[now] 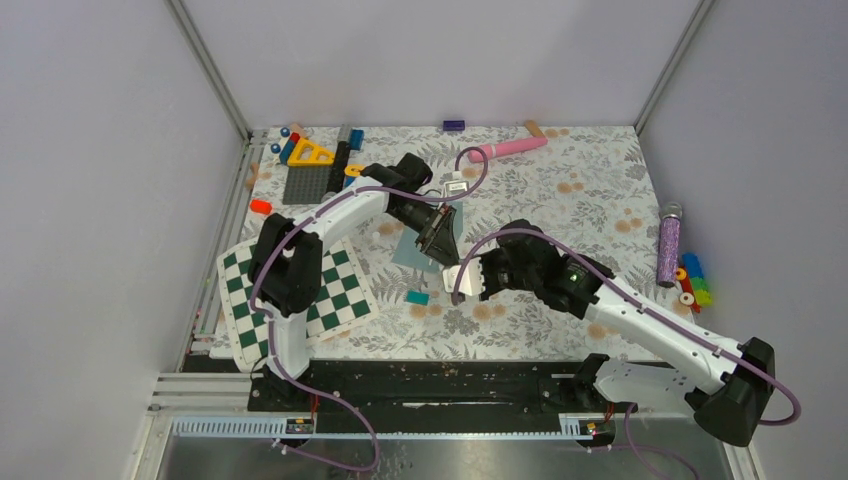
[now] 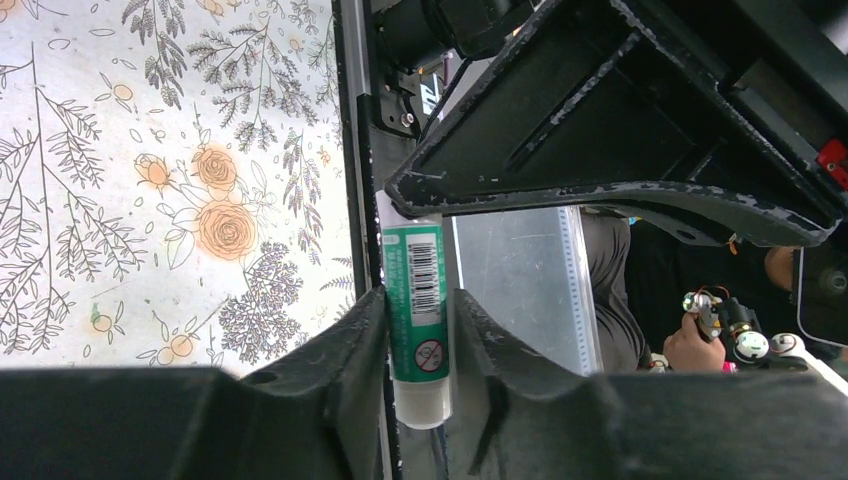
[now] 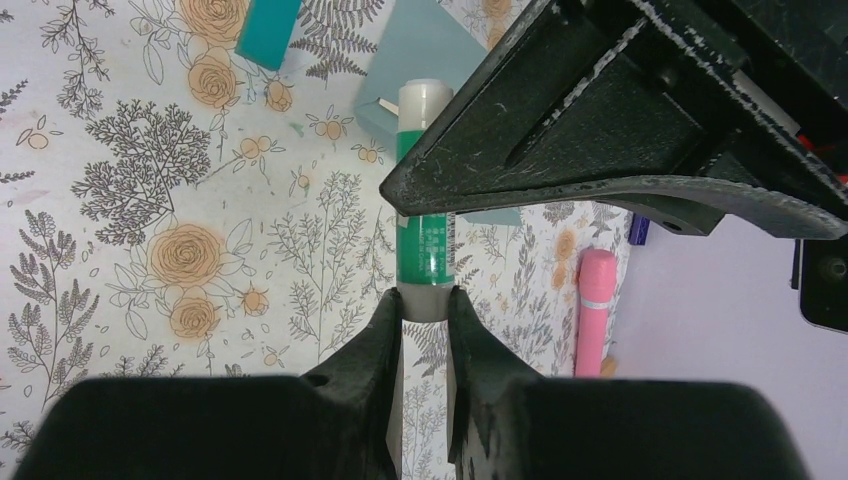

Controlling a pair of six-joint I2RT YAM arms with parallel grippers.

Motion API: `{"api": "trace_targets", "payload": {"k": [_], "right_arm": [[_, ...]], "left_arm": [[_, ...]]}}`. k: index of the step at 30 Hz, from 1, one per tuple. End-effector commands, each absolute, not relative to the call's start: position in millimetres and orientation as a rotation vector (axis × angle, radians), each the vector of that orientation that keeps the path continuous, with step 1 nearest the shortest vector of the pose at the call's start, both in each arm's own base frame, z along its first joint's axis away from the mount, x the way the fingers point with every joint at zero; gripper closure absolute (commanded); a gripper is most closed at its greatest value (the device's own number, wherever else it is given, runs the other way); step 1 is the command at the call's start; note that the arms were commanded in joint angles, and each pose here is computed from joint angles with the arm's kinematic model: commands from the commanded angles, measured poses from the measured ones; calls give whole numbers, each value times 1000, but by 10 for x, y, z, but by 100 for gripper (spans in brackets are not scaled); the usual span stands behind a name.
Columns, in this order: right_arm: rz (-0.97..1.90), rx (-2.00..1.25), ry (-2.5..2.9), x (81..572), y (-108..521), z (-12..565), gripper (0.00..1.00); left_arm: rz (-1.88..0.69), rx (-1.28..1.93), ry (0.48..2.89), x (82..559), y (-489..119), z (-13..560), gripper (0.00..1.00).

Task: Place the letter into the envelope and seal it
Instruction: Unscrew the solid glue.

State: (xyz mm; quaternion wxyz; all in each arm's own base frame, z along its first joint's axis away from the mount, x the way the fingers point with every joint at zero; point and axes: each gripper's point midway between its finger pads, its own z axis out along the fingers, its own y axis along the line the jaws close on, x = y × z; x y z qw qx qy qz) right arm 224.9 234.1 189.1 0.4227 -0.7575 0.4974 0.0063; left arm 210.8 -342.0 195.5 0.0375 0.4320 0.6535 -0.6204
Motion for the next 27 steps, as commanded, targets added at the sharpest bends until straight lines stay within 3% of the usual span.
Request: {"api": "trace_targets", "payload": {"k": [1, 4, 6, 9, 15, 16, 21, 27], "right_arm": [[-24, -1864, 1216, 2302, 2358, 1988, 100], [-20, -1864, 1220, 2301, 2361, 1978, 100], [-14, -1859, 1227, 2301, 2368, 1981, 100], [12, -1836, 1271, 2286, 2369, 1970, 99], [103, -1772, 1411, 2276, 2374, 1856, 81], [141, -1751, 1436, 2274, 2386, 1854, 76], [368, -1607, 1545, 2290, 2391, 2000, 74], [603, -1514, 1652, 2206, 2463, 2073, 57]], "left_arm": [[-1957, 1358, 1896, 2051, -3476, 2163, 74], [-1942, 1363, 1900, 2058, -3479, 2156, 93], [-1905, 1372, 1918, 2078, -3482, 2134, 100], [-1812, 1394, 1939, 2123, -3469, 2120, 100], [-1620, 1466, 1879, 2107, -3362, 2268, 100], [-1605, 1474, 1865, 2089, -3342, 2297, 100], [-1521, 1506, 1805, 2030, -3283, 2375, 100], [-1437, 1562, 1759, 1942, -3286, 2406, 100]]}}
